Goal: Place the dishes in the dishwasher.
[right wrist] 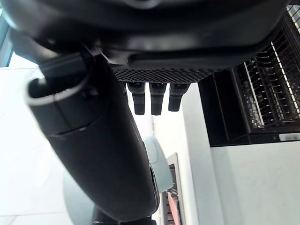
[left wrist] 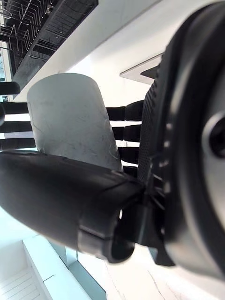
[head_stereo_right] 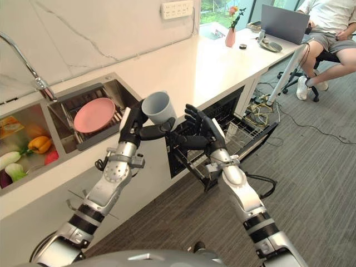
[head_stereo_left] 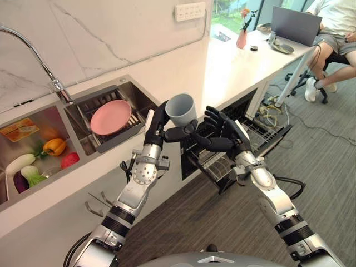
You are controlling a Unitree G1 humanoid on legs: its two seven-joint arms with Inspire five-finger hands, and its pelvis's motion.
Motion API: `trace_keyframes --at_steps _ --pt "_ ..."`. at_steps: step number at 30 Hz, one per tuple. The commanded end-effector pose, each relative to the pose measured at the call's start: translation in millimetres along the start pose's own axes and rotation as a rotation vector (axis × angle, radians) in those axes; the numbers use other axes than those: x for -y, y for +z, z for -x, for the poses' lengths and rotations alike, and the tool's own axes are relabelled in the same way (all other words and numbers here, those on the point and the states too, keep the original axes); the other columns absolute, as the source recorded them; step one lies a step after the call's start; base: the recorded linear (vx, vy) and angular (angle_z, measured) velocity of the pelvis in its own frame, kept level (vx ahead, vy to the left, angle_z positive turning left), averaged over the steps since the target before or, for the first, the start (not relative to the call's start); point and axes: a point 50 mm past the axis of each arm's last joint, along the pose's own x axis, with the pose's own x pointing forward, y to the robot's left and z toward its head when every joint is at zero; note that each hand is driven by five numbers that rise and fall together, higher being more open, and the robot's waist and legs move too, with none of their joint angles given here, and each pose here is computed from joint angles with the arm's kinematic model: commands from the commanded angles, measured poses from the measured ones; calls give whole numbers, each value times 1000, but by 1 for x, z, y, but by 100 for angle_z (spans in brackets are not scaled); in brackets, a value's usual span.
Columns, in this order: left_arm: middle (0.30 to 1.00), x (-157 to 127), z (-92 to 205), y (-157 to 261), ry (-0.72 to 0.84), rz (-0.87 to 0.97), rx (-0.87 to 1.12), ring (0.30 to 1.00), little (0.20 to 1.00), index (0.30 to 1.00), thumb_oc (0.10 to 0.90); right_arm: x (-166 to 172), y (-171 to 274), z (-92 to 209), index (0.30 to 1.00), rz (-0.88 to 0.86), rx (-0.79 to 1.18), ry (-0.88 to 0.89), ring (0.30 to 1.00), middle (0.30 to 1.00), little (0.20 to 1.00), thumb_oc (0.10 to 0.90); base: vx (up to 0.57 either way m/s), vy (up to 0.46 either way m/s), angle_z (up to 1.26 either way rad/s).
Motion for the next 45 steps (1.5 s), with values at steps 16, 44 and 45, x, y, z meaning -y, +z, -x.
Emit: trace_keyframes --at_steps 16,44,45 --pt "300 0 -32 84 -109 78 367 300 300 300 400 13 66 -32 900 328 249 -14 900 900 900 800 -2 0 1" --pt "300 8 -38 45 96 -329 280 300 300 300 400 -58 75 -19 900 -163 373 134 900 900 900 800 -5 -1 -1" --pt "300 12 -40 46 106 -358 298 300 300 300 400 -60 75 -21 900 -137 371 108 900 900 900 800 0 0 0"
